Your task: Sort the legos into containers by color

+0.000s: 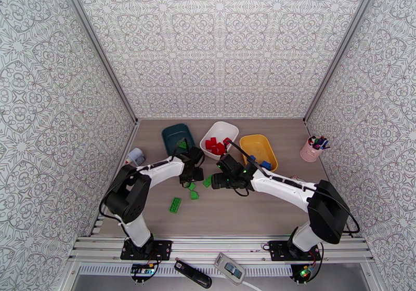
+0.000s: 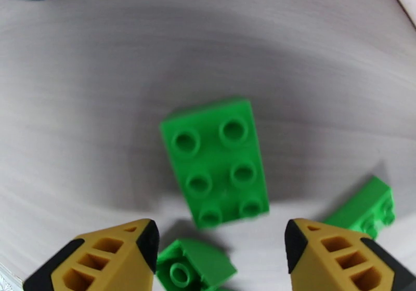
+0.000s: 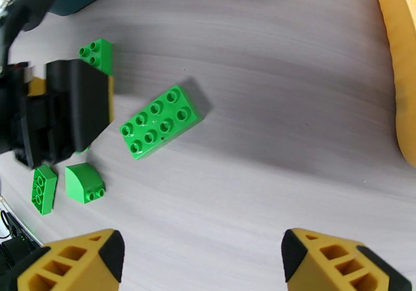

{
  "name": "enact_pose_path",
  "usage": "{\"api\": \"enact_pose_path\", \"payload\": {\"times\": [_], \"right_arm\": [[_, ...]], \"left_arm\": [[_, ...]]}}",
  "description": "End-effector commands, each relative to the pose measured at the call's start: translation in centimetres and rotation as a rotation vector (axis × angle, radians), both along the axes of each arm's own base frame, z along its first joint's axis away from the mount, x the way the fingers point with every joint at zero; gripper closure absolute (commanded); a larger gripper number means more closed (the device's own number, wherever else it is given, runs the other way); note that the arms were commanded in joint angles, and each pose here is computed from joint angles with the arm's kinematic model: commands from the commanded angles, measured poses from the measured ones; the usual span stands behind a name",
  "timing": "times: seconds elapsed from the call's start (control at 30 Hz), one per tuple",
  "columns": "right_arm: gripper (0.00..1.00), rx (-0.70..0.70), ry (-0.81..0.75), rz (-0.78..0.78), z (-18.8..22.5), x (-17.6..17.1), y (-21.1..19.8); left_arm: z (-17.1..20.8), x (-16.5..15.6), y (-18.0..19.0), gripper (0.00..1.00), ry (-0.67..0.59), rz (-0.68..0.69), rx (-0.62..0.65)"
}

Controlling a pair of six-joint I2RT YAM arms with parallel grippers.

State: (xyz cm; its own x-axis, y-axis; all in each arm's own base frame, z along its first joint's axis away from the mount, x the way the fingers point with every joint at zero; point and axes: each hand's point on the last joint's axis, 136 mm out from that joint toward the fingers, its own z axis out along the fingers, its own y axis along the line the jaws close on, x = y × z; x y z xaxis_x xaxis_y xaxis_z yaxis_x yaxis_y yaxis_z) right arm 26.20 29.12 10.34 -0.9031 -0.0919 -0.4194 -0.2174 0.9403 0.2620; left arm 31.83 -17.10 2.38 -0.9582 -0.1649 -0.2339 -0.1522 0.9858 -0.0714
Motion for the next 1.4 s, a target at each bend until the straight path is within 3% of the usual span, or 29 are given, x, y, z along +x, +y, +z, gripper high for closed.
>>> {"api": "enact_pose_path", "payload": {"times": [0.0, 0.37, 0.63, 0.77, 1.03, 1.37], "right_arm": [[0.16, -0.007, -0.011, -0.008, 0.2, -0.4, -0.5], [0.16, -0.011, -0.008, -0.003, 0.0, -0.3, -0.6], [0.18, 0.026, 0.002, 0.008, 0.0, 0.0, 0.5], [0.22, 0.1, 0.037, 0.037, -0.1, -0.1, 2.6], [0.29, 0.34, 0.098, 0.123, 1.4, 0.4, 9.0], [0.3, 0.339, 0.061, 0.124, 3.8, 1.4, 9.5]], "left_arm": [[0.1, 1.7, -0.5, 0.33, -0.035, 0.013, 0.005], [-0.4, 3.5, 0.2, 0.44, -0.037, 0.035, 0.005], [-0.1, 3.8, -0.1, 0.6, -0.038, 0.011, -0.005], [1.8, 3.6, -0.4, 0.64, -0.075, -0.006, -0.034], [7.6, 3.8, 0.7, 0.65, -0.179, 0.002, -0.133], [12.6, 8.6, 7.0, 0.61, -0.266, 0.075, -0.132]]}}
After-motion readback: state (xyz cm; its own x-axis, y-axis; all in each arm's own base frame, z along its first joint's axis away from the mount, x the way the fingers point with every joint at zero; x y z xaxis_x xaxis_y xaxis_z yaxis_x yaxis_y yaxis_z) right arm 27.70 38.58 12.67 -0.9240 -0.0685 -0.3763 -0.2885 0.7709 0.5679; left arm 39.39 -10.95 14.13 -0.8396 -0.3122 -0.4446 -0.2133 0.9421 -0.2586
